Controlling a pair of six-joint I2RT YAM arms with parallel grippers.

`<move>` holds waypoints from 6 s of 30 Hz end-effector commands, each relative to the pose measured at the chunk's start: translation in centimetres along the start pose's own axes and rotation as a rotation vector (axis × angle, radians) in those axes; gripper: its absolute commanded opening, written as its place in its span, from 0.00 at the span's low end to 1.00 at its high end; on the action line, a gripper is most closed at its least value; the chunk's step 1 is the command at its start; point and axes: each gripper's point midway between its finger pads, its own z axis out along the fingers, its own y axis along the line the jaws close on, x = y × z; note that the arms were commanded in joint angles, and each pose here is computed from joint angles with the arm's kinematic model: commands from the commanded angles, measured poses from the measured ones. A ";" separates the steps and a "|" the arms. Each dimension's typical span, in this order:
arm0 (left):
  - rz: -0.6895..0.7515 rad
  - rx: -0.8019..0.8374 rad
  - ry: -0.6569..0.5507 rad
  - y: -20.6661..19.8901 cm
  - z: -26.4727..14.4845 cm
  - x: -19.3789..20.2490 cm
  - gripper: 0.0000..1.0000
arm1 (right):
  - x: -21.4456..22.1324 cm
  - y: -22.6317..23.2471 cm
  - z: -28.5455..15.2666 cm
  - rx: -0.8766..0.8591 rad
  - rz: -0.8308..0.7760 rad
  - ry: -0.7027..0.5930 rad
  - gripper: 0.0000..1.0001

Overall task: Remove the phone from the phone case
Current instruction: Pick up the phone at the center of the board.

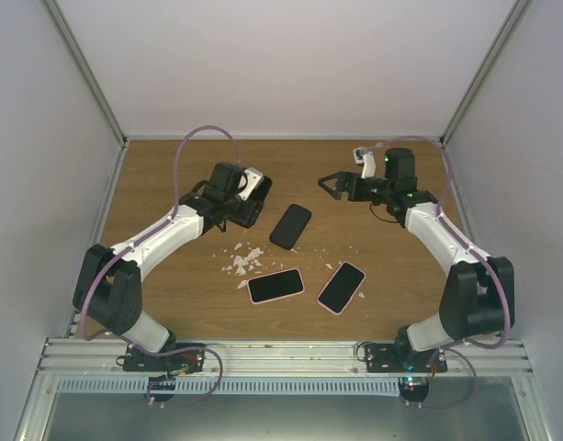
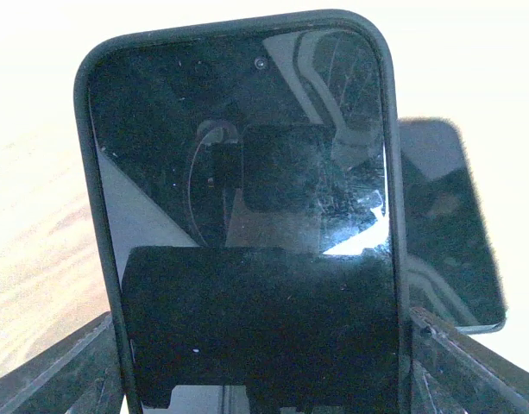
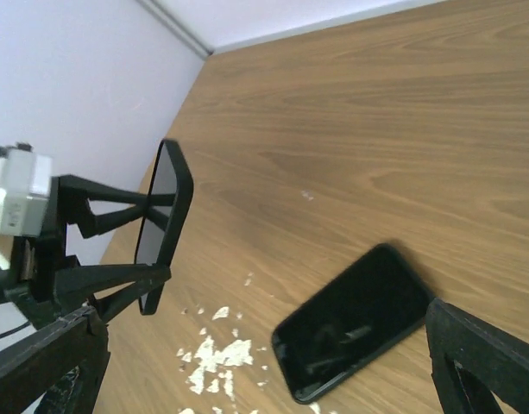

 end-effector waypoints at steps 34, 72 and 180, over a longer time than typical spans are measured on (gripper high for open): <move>0.104 0.145 -0.326 -12.0 -4.6 -14.0 0.33 | 0.3 7.4 4.4 -0.289 0.119 0.108 0.34; 0.211 0.875 -0.404 -13.3 -17.6 -12.2 0.99 | -4.1 11.9 -7.9 -0.557 -0.280 -0.071 0.00; 0.095 1.080 -0.496 -17.2 -18.2 -14.9 0.52 | -5.2 17.3 -13.7 -0.720 -0.238 -0.203 0.01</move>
